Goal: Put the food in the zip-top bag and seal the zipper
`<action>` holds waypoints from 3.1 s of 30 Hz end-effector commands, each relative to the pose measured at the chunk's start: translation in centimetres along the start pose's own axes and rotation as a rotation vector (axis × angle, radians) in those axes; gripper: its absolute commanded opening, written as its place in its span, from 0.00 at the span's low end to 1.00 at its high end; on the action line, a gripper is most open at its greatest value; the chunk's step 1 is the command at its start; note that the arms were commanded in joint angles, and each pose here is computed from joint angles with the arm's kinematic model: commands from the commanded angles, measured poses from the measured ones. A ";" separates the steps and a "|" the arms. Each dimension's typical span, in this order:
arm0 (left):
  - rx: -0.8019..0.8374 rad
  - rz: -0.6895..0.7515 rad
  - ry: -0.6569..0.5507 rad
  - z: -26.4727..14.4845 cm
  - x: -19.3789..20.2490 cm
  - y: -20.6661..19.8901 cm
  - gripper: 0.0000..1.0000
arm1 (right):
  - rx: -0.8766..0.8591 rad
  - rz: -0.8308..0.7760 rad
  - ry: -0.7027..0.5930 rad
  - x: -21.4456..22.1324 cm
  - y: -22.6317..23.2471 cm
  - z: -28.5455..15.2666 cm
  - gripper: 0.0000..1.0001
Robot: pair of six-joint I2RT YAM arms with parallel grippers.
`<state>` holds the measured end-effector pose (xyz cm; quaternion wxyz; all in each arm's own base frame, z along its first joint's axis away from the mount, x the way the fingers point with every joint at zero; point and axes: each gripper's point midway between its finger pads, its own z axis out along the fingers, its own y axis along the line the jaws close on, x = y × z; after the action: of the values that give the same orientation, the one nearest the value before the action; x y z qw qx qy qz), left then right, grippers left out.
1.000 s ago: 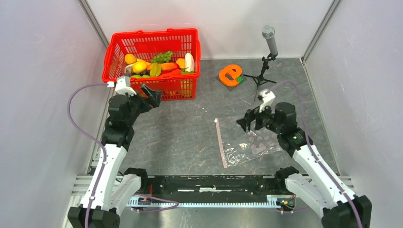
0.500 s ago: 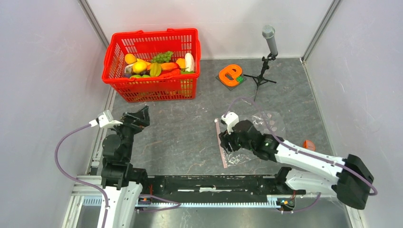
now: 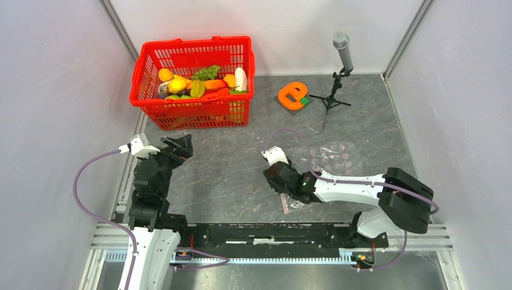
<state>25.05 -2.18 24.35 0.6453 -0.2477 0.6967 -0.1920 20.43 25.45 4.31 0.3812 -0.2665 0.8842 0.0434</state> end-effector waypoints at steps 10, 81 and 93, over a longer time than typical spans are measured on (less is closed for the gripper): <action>-0.013 -0.001 -0.040 0.0 -1.6 -0.4 1.00 | 0.172 0.073 -0.038 -1.1 -0.5 1.3 0.51; 0.664 0.246 0.735 -1.2 22.5 -20.3 0.69 | -0.238 0.505 -0.535 -12.6 -2.2 -9.2 0.00; 0.618 0.281 0.751 -1.2 24.0 -18.9 0.08 | -0.194 0.499 -0.579 -14.0 -3.6 -10.9 0.00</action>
<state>23.52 -31.84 14.95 0.3768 0.1421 0.8303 -0.3853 22.38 26.00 18.62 0.5338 -0.0703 0.7911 0.2901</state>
